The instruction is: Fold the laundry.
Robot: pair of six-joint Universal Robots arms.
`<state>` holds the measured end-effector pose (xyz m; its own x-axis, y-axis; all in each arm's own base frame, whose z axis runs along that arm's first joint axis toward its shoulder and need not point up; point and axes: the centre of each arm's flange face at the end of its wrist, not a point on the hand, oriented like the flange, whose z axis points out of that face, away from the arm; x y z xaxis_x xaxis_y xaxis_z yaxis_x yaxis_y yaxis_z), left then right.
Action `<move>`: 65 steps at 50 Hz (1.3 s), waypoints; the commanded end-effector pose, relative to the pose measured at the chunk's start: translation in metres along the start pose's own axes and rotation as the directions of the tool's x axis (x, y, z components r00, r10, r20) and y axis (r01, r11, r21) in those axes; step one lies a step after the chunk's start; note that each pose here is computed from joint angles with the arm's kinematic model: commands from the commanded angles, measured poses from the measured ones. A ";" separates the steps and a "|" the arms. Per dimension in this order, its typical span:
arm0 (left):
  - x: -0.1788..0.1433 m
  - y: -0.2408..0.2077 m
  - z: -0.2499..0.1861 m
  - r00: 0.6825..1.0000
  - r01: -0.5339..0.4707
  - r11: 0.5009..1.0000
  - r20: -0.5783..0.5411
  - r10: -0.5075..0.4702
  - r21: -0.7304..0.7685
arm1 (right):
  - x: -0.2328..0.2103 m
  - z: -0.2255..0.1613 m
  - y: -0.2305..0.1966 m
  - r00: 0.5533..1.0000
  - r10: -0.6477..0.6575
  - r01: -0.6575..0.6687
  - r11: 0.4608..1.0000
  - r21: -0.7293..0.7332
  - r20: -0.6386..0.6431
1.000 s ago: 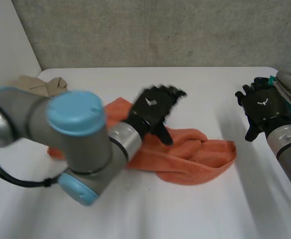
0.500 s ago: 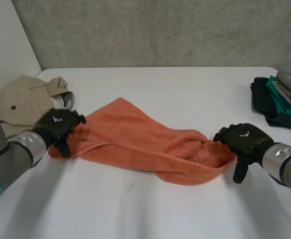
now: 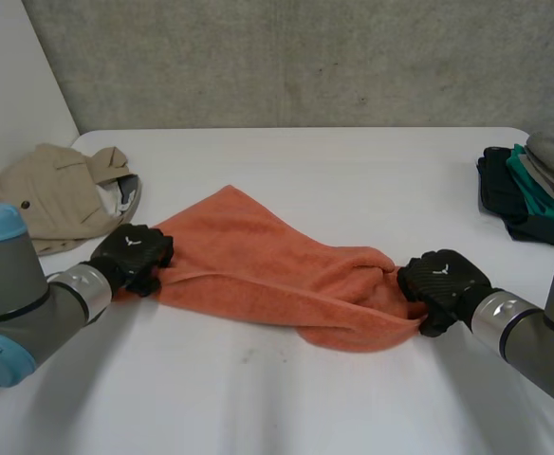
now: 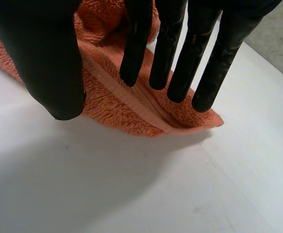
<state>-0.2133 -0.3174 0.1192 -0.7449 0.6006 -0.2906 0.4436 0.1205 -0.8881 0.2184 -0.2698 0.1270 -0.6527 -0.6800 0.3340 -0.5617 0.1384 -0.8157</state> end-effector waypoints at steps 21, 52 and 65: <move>-0.036 -0.124 -0.076 0.974 -0.046 0.962 0.225 -0.016 0.268 | 0.047 -0.058 -0.082 0.993 -0.042 0.057 0.988 0.142 -0.107; -0.015 -0.095 -0.022 0.983 0.127 0.985 0.122 -0.141 0.113 | 0.060 -0.007 -0.053 0.998 0.026 -0.034 0.990 -0.137 -0.059; -0.022 -0.086 -0.025 0.977 0.141 0.986 0.151 -0.153 0.087 | 0.062 0.012 -0.042 0.967 -0.254 0.249 0.957 -0.149 -0.013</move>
<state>-0.2296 -0.3212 0.2133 -0.8633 0.4608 -0.2058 0.2889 0.1168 -0.9502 0.2054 -0.3196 0.1891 -0.6298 -0.6527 0.4211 -0.6718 0.1854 -0.7172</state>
